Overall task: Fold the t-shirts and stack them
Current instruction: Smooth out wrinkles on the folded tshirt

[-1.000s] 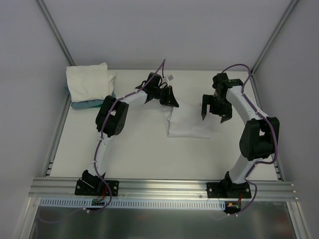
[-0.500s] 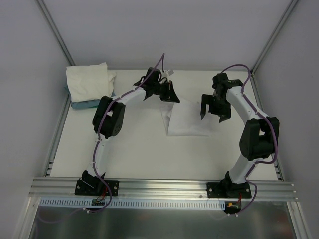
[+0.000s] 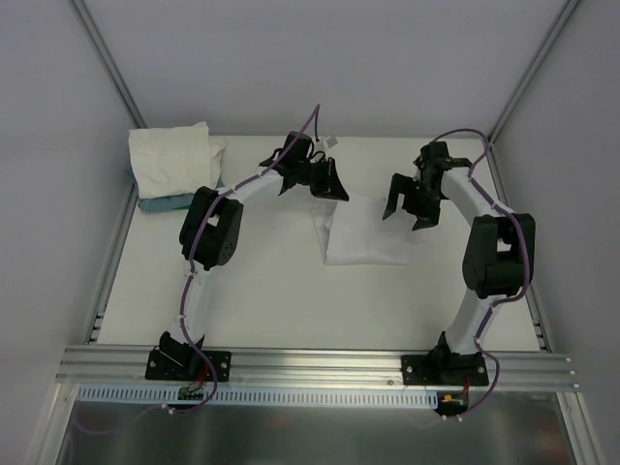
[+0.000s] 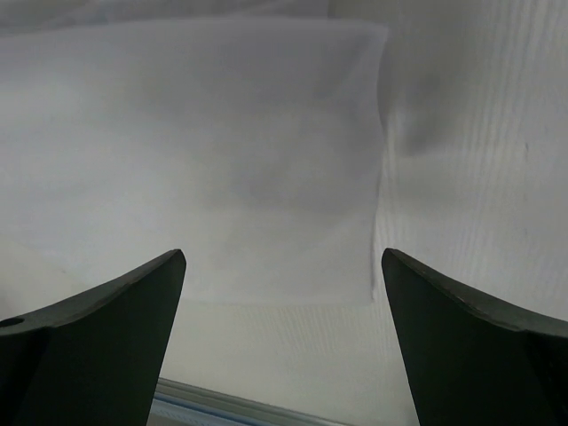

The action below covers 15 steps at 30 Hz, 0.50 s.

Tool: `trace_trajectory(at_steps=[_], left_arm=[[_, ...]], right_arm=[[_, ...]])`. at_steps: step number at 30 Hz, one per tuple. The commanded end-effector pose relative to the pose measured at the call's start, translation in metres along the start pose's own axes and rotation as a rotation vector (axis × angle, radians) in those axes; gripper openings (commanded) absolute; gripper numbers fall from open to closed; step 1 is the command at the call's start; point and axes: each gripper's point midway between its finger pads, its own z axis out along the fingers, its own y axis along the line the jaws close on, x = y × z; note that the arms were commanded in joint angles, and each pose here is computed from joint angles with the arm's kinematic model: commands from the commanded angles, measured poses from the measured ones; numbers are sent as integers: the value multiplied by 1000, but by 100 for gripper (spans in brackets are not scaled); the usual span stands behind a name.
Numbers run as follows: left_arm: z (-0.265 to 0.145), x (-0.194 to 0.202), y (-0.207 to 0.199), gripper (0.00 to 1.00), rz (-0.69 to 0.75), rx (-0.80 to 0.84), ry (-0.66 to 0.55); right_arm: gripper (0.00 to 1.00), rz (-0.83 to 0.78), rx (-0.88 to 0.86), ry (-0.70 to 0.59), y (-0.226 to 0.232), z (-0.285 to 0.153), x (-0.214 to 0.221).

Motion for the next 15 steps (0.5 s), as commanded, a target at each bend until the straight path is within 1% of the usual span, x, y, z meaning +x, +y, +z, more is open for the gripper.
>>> trace_trajectory(at_steps=[1,5,7,11,15], left_arm=[[-13,-8,-21,0,41,38,-12],[-13,-3,-18,0,30,33,-3],[-14,-3,-18,0,30,33,-3],[-14,-1,-17,0,27,30,0],[-14,-2,-16,0,23,29,1]], right_arm=[[100,65,-224,-74,28,21,-41],[100,145,-325,-115,31,33,-71],[100,163,-339,-131,28,36,-82],[100,133,-323,-157,26,32,-103],[99,142,-312,-168,21,28,-108]])
